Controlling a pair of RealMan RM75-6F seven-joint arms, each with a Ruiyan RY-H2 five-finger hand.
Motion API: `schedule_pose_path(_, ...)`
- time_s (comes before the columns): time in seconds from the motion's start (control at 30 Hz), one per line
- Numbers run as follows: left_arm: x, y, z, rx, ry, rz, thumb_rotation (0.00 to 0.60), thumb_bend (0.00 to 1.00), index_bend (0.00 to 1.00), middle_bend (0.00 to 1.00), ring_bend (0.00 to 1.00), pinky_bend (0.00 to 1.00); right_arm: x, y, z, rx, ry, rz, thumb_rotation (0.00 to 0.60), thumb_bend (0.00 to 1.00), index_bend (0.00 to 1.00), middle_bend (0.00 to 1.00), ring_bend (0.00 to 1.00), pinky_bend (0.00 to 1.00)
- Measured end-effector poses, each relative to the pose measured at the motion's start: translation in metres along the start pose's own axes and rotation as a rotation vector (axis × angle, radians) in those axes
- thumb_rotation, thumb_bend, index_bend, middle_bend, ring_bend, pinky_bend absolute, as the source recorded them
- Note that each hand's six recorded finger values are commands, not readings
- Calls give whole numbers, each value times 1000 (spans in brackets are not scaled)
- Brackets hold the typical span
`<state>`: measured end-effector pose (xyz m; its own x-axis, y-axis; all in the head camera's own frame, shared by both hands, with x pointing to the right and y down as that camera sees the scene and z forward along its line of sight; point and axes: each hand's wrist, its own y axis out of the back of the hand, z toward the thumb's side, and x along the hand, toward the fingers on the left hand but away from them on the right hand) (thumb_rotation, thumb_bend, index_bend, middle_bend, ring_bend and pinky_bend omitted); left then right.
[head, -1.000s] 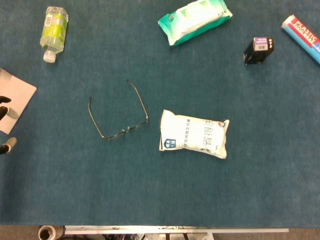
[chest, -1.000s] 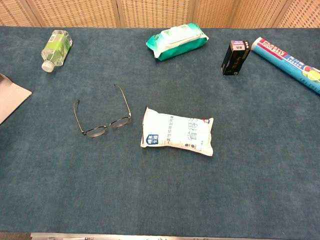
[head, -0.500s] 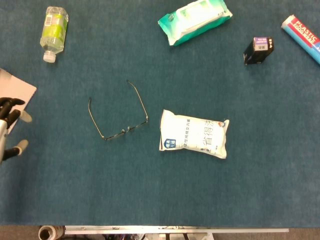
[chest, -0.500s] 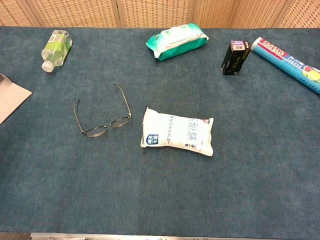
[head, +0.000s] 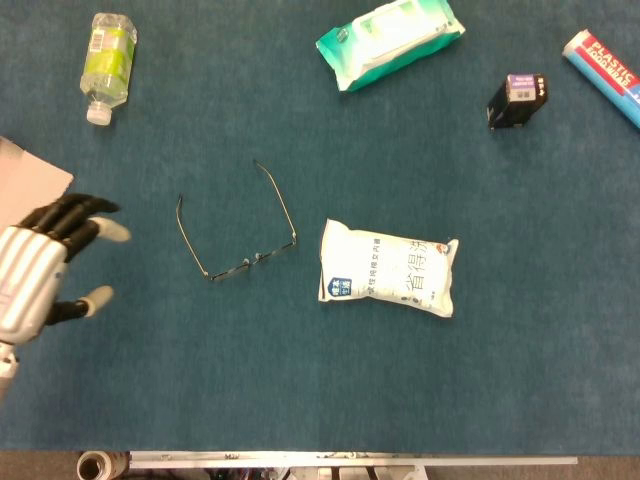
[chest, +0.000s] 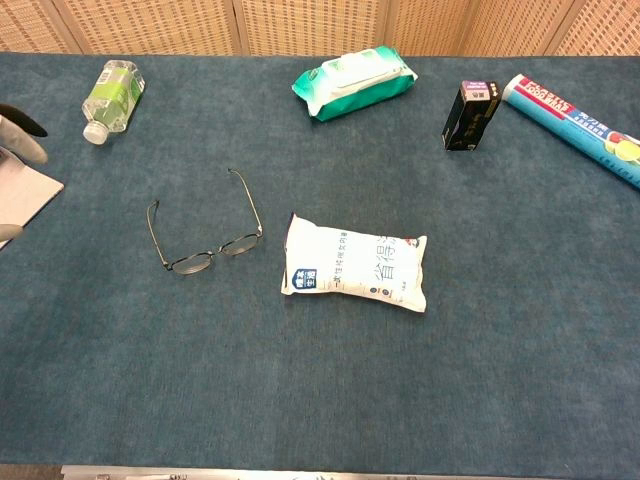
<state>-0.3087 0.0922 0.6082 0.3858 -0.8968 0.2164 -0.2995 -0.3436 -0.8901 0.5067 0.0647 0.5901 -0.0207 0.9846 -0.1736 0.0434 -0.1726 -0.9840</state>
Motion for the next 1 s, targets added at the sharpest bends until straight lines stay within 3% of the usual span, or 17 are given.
schedule_pose_path(0.13, 13, -2, 17, -37, -80, -21, 600, 21, 200, 185, 170, 312, 0, 2, -2, -4, -6, -5, 600, 288, 603, 389, 257, 288)
schedule_pose_path(0.23, 20, -7, 25, -52, -119, -30, 600, 20, 101, 82, 86, 249, -1, 3, -4, -6, -11, -5, 600, 288, 603, 389, 257, 288)
schedule_pose_path(0.43, 30, -23, 41, -65, -196, -25, 600, 21, 13, 0, 0, 138, -1, 3, -5, -8, -17, -5, 600, 288, 603, 389, 257, 288)
schedule_pose_path(0.73, 42, -53, 70, -78, -354, 15, 600, 20, 0, 0, 0, 101, -2, 5, -8, -7, -29, -13, 600, 288, 603, 389, 257, 288)
schedule_pose_path(1.0, 52, -73, 75, -74, -435, 76, 600, 20, 0, 0, 0, 95, -2, 12, -14, -11, -48, -35, 600, 288, 603, 389, 257, 288)
